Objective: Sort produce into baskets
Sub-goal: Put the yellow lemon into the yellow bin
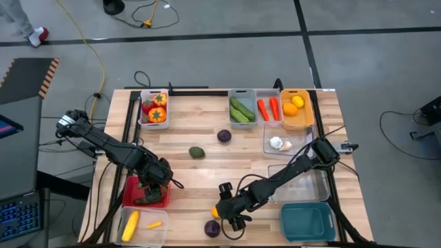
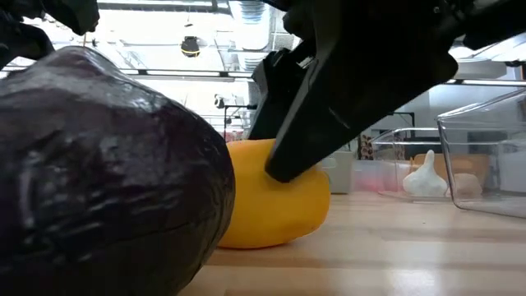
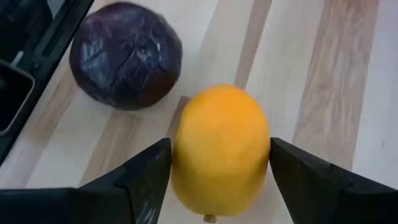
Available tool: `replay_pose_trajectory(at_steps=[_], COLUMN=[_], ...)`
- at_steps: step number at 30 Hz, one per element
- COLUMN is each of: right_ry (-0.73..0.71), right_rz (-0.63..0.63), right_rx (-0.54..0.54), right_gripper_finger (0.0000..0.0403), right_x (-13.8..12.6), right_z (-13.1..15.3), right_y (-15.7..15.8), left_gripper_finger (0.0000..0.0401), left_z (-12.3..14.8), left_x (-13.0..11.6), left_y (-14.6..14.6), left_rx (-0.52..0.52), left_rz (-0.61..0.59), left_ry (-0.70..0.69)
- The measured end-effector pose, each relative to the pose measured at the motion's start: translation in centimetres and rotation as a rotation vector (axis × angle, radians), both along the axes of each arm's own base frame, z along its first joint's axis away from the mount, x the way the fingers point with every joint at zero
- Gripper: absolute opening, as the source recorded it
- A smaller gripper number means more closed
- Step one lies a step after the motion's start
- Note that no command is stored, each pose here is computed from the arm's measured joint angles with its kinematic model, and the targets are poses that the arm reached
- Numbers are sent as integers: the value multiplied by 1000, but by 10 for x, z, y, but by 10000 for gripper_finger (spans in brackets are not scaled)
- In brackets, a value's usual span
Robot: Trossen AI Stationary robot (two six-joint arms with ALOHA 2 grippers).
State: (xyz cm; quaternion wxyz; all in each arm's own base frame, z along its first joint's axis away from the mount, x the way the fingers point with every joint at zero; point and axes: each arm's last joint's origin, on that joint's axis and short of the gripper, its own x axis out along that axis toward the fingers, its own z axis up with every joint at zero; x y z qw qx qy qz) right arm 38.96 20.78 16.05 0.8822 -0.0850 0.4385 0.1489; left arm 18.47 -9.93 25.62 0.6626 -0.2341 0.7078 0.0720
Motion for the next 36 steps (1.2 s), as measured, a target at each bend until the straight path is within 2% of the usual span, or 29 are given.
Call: replay_pose_trajectory(at_steps=[10,22,30,36], right_ry=[25,26,28,34], right_rz=[-24,-29,-78,-216], right_rx=[7,13,-20,-163], right_gripper_finger=[291,247,242,241], right_x=[1,-2,-23,-59], right_z=[-8,-1,64,125], right_y=[0,-1,-31,-83], left_gripper_finger=[251,251,251,251], left_z=[0,0,0,0], left_x=[0,0,1,3], left_y=[1,0,0,-1], left_rx=[19,18,14,2], left_rz=[2,2,2,2], left_ry=[-10,-10,-19,-43])
